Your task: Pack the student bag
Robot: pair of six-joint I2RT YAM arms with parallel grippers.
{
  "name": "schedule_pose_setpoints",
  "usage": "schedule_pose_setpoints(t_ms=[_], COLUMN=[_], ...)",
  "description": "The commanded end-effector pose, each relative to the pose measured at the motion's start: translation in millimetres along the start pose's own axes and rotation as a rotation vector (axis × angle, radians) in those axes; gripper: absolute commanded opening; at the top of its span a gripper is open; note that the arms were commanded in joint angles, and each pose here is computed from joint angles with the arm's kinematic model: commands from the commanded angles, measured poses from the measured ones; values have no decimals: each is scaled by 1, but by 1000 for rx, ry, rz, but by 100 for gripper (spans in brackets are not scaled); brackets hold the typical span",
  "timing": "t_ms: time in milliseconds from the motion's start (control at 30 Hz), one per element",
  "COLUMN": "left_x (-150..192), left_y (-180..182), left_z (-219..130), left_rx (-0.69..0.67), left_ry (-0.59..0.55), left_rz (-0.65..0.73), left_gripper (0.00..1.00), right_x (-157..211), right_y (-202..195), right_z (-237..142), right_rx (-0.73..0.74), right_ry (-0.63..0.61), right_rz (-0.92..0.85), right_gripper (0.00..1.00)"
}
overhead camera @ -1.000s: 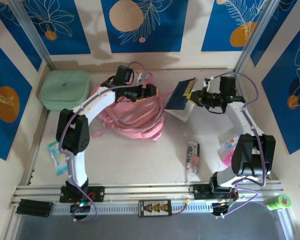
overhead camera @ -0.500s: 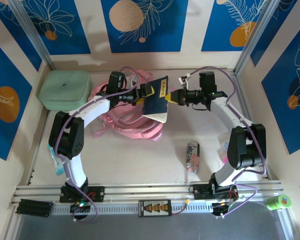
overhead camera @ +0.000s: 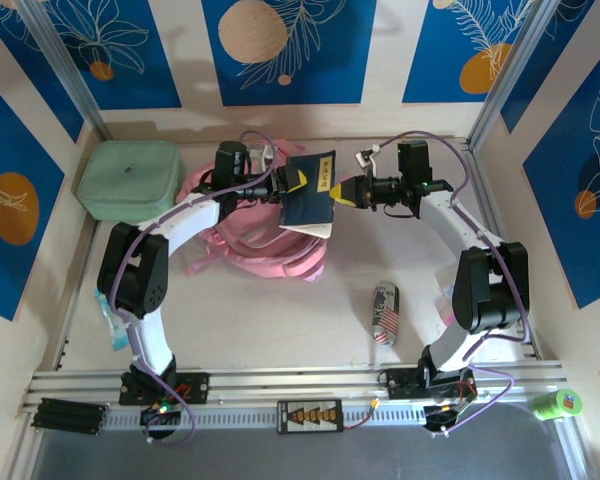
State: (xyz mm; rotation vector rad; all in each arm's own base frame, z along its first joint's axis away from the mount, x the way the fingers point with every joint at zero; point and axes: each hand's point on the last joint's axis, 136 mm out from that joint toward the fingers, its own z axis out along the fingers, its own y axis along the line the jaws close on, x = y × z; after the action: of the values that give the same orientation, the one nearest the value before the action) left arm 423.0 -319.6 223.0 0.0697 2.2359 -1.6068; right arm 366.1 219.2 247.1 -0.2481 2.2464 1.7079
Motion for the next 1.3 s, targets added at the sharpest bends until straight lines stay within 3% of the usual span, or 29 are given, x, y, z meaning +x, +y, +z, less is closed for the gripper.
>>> schedule_pose_setpoints(t_ms=[0,200,333,400,433,533,600,833,967,1167,1267], left_x=[-4,-5,-9,-10,-12,-20,-28,-67,-77,-80,-80], left_y=[-12,-5,-5,-6,-6,-8,-9,-16,-23,-22,-18], left_z=[-4,-11,-15,-16,-17,-25,-34,-88,-115,-140,-143], left_rx=[16,-71,-81,-85,-90,-110,-138,-271,-292,-262,-251], left_ry=[13,5,-10,-18,-25,-69,-122,-451,-606,-768,-797], left_rz=[52,82,88,89,88,96,97,77,42,-61,-103], left_gripper=[37,26,13,5,0,0,0,0,0,0,0], right_x=[-5,-8,-10,-10,-10,-11,-12,-18,-20,-26,-26], right_y=[-8,-36,-51,-58,-61,-67,-69,-47,-28,0,8], right_z=[-3,-10,-14,-15,-17,-20,-19,6,30,75,96], right_rx=[38,147,228,262,284,313,294,74,8,-123,-161], right_ry=[-9,-44,-70,-84,-97,-152,-184,-233,-224,-232,-265], right_rz=[25,82,103,125,141,201,258,403,411,449,481], right_gripper=[0,0,1,11,21,46,54,88,98,99,98])
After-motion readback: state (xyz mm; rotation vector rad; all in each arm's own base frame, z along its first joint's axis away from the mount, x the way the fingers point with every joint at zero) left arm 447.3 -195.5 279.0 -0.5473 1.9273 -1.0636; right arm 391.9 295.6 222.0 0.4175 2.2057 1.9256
